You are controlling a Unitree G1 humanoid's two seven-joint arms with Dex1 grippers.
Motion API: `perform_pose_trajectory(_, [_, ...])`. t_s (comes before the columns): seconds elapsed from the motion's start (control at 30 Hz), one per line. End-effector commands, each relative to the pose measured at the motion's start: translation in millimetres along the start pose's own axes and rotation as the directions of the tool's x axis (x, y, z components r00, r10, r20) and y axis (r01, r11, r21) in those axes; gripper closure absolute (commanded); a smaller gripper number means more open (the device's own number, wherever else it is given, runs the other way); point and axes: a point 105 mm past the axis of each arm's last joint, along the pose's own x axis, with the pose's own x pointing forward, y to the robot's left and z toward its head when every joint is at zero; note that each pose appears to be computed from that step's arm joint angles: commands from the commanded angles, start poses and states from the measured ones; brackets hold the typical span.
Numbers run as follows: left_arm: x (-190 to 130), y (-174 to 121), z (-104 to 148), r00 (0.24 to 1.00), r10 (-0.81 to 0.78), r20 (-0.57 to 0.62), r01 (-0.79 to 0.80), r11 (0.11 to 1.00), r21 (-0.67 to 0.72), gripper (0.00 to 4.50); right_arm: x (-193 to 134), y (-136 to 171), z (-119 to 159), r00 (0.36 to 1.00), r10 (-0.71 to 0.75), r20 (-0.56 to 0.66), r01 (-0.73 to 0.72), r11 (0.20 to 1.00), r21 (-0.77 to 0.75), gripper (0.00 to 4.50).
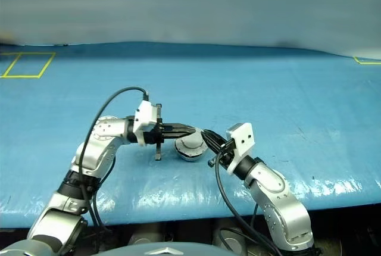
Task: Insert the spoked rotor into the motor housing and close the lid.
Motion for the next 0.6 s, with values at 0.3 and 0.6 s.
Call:
perform_pose_trajectory(0.3, [-45.3,-33.9,-41.3,0.959,0.264,-0.107,-0.278,0.948,-0.153,4.50,27.4,0.2,-17.6,0.990,0.096,-0.102,-0.107,0.988,-0.112,2.17])
perform_pose_trajectory(0.6, [-49.9,-53.3,-51.2,0.929,0.354,-0.107,-0.368,0.913,-0.177,4.50,40.9,-3.3,-30.7,0.967,0.147,-0.207,-0.182,0.970,-0.161,0.27])
